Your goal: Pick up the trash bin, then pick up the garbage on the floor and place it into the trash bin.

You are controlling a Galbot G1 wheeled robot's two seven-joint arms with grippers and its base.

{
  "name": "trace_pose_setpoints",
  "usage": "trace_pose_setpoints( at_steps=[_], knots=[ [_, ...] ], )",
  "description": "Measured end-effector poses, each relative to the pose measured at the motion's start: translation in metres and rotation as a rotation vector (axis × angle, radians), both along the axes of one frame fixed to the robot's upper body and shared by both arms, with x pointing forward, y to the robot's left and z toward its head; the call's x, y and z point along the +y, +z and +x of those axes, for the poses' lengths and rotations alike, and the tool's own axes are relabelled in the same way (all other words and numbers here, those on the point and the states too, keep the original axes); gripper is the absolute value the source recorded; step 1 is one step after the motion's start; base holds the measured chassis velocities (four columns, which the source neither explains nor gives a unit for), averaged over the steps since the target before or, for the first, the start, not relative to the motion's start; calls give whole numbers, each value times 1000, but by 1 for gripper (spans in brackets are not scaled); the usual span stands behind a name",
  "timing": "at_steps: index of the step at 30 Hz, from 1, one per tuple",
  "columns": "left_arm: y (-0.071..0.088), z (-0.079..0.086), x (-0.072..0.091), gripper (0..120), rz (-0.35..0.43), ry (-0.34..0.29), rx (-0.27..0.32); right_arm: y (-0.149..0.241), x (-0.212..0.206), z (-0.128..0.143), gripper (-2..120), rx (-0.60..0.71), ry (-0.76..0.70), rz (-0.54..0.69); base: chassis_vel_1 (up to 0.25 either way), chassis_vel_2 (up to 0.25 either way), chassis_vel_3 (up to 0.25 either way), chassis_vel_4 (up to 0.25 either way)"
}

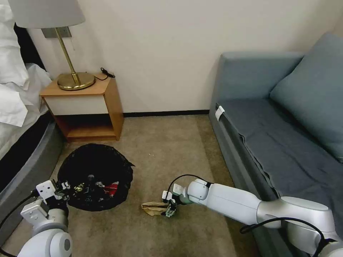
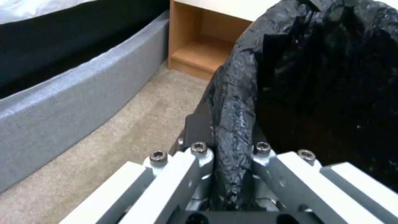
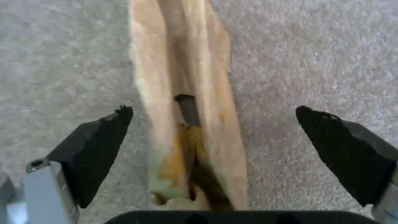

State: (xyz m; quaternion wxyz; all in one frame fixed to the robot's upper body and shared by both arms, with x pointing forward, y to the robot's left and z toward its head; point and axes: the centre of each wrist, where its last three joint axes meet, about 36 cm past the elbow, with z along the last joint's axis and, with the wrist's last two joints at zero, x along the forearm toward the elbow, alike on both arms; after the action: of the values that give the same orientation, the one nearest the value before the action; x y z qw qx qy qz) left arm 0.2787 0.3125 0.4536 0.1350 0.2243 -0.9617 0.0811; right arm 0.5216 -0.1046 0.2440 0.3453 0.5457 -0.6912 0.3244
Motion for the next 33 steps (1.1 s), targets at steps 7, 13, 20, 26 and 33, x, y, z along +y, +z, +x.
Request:
trace_pose_setpoints(
  at_steps=[7, 13, 20, 26, 33],
  knots=[
    [0, -1, 2, 4, 0, 3, 1, -17, -1, -1, 100, -27, -7, -10, 0, 0, 0, 0],
    [-1, -2, 3, 4, -1, 6, 2, -31, 0, -6, 100, -63, -27, -20, 0, 0, 0, 0],
    [-1, -2, 3, 4, -1, 7, 0, -33, -3, -6, 100, -80, -37, -19, 0, 0, 0, 0],
    [-2, -1, 2, 4, -3, 4, -1, -34, -8, -7, 93, -85, -36, -9, 0, 0, 0, 0],
    [-2, 0, 3, 4, 0, 5, 0, -35, -9, -8, 70, -84, -29, 6, 0, 0, 0, 0]
  ],
)
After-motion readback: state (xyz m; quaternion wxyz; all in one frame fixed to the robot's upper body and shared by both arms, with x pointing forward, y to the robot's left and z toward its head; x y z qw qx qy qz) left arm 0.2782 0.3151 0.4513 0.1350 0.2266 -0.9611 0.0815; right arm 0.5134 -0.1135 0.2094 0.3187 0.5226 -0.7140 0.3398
